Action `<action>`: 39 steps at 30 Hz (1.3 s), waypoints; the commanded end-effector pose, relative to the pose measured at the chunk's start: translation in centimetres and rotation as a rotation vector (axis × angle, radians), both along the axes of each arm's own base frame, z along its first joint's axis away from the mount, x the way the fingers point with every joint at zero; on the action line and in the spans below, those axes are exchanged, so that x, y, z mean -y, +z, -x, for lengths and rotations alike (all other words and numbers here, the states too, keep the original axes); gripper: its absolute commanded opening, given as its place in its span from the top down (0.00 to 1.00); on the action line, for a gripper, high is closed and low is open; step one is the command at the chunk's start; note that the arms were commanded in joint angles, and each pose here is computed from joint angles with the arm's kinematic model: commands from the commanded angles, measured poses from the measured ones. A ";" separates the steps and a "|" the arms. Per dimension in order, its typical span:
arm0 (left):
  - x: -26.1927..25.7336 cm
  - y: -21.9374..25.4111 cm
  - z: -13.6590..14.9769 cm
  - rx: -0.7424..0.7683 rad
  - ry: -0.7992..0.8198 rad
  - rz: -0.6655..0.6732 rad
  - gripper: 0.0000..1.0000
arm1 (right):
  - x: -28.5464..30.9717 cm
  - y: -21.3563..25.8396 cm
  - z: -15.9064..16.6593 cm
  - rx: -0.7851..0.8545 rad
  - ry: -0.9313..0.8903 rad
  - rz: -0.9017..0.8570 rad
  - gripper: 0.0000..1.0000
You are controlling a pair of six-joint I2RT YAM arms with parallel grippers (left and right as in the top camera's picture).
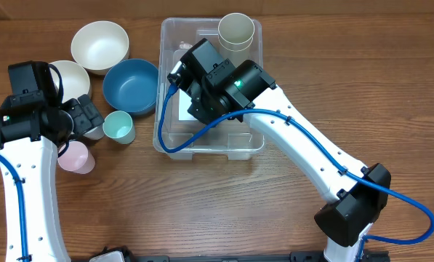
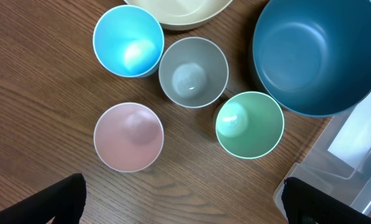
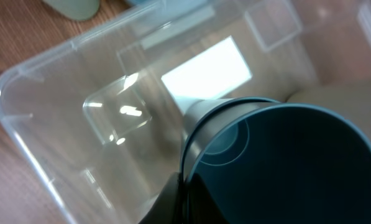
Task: Pack container
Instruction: 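Push the stacked blue cups to the container's back-left corner with the right gripper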
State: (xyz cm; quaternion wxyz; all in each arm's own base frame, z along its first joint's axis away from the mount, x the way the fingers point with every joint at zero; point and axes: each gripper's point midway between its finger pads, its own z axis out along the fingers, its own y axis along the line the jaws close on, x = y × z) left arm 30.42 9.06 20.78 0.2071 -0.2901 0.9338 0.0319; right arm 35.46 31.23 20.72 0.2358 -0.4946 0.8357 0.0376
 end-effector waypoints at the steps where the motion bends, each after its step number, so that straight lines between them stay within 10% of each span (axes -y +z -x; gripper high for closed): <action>1: -0.1 0.7 -0.4 0.025 0.013 0.008 0.00 | -0.7 1.0 -1.1 0.099 0.105 0.015 0.96; 21: -0.1 0.7 -0.4 0.025 0.013 0.008 0.00 | -1.0 -1.1 -6.0 0.202 0.219 0.037 0.96; 39: -0.1 0.7 -0.4 0.025 0.013 0.008 0.00 | -1.2 -0.7 -6.5 0.227 0.214 0.026 0.61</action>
